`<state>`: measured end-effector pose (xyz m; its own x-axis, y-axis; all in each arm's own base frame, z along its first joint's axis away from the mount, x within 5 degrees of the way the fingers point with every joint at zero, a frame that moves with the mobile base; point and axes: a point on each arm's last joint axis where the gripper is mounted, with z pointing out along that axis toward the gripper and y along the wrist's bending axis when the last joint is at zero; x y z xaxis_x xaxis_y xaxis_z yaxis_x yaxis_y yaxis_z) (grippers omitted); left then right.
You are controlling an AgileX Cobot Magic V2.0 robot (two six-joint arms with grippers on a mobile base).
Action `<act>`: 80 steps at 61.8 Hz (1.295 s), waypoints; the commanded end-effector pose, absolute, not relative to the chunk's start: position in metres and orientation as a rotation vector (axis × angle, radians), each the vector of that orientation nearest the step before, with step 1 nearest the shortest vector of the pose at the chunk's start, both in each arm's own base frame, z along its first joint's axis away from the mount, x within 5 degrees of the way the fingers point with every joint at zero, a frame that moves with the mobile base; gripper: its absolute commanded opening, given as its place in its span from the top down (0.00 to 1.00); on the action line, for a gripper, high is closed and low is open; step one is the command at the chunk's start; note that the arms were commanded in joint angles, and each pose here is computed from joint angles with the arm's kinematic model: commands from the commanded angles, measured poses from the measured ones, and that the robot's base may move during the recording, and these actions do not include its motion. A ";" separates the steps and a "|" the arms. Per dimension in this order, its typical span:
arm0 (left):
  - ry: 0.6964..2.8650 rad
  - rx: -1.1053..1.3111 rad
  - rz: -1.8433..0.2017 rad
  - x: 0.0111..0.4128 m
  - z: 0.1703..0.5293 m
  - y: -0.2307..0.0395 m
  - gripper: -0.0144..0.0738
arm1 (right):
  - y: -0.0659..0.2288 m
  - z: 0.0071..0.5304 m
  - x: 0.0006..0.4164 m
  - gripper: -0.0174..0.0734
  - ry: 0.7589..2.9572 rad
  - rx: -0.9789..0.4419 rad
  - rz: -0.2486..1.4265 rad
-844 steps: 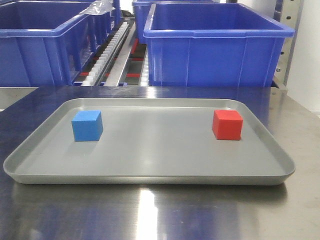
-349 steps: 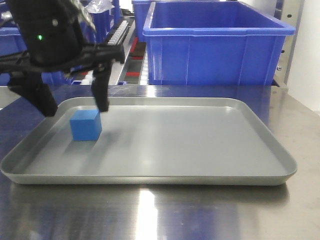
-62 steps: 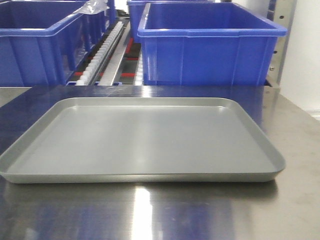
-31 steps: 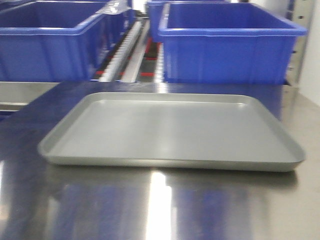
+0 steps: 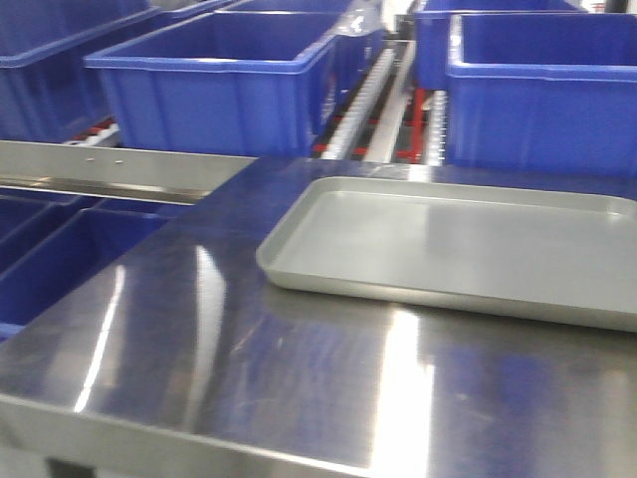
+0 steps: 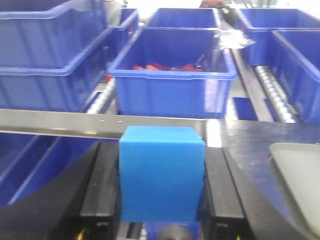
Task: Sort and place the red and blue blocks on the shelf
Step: 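Drive the base away from the table carrying both cubes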
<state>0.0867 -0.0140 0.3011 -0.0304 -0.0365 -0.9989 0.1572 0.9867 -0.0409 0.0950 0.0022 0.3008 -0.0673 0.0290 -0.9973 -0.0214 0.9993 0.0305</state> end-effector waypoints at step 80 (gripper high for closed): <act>1.487 0.075 -0.152 0.086 0.319 -0.013 0.69 | 0.001 0.318 0.095 0.75 1.522 0.014 0.032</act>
<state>0.0867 -0.0140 0.3009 -0.0317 -0.0341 -0.9989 0.1573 0.9868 -0.0386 0.0950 0.0022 0.3008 -0.0673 0.0290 -0.9973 -0.0214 0.9993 0.0305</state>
